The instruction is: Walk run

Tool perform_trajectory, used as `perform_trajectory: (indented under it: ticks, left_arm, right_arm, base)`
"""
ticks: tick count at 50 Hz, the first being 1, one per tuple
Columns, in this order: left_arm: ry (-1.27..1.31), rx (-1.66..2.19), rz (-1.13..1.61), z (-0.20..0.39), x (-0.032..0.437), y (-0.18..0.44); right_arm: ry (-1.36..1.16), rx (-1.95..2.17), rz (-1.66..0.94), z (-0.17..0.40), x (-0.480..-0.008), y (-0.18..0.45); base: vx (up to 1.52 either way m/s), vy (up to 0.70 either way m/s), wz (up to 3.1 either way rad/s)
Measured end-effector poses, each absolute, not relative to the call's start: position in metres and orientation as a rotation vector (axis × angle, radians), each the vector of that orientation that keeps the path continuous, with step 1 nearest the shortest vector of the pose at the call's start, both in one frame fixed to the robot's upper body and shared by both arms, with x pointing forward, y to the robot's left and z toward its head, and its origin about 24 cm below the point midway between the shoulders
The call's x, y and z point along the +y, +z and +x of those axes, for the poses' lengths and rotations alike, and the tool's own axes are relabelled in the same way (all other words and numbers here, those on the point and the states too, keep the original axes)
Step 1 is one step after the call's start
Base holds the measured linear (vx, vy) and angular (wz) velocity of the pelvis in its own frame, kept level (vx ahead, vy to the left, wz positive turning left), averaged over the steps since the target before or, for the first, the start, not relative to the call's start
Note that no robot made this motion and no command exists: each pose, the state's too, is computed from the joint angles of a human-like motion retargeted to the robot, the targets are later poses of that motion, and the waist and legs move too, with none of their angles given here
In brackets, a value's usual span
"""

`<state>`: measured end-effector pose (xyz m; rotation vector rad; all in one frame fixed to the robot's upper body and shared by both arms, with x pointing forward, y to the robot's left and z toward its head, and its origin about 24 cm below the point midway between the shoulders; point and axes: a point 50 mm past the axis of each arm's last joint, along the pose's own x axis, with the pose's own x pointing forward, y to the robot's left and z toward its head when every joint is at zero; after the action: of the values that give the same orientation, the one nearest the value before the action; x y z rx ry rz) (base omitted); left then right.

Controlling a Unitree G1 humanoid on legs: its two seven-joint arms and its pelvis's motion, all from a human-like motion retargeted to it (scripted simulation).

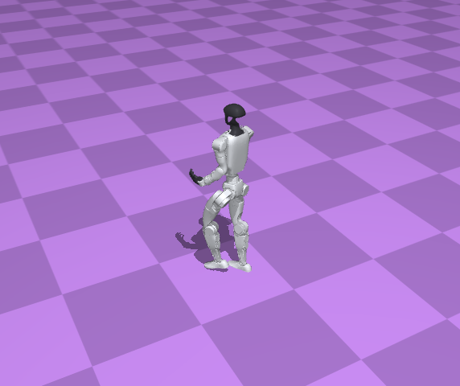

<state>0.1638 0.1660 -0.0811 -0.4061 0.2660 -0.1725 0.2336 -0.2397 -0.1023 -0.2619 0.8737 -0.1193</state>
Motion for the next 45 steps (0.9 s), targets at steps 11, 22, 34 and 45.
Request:
perform_trajectory:
  ticks: [11,22,34,45]
  left_arm:
    - [-0.225,0.273,-0.404,0.175,0.156,-0.079]
    - [-0.173,0.267,-0.419,0.186,0.165,-0.078]
    - [-0.288,0.162,-0.305,0.200,0.183,-0.055]
    - [-0.259,0.338,-0.362,0.152,0.165,-0.089]
  right_arm:
    - [-0.266,0.555,-0.394,0.292,-0.271,-0.038]
    - [0.139,1.696,-0.070,-0.009,-0.203,-0.174]
    - [0.556,2.217,0.662,-0.255,-0.095,-0.079]
    - [0.213,2.116,0.542,-0.192,-0.138,-0.126]
  base:
    - [1.16,-0.31,-0.43]
    - [1.22,-0.20,0.21]
    - [0.94,-0.44,1.15]
    - [1.11,-0.74,0.31]
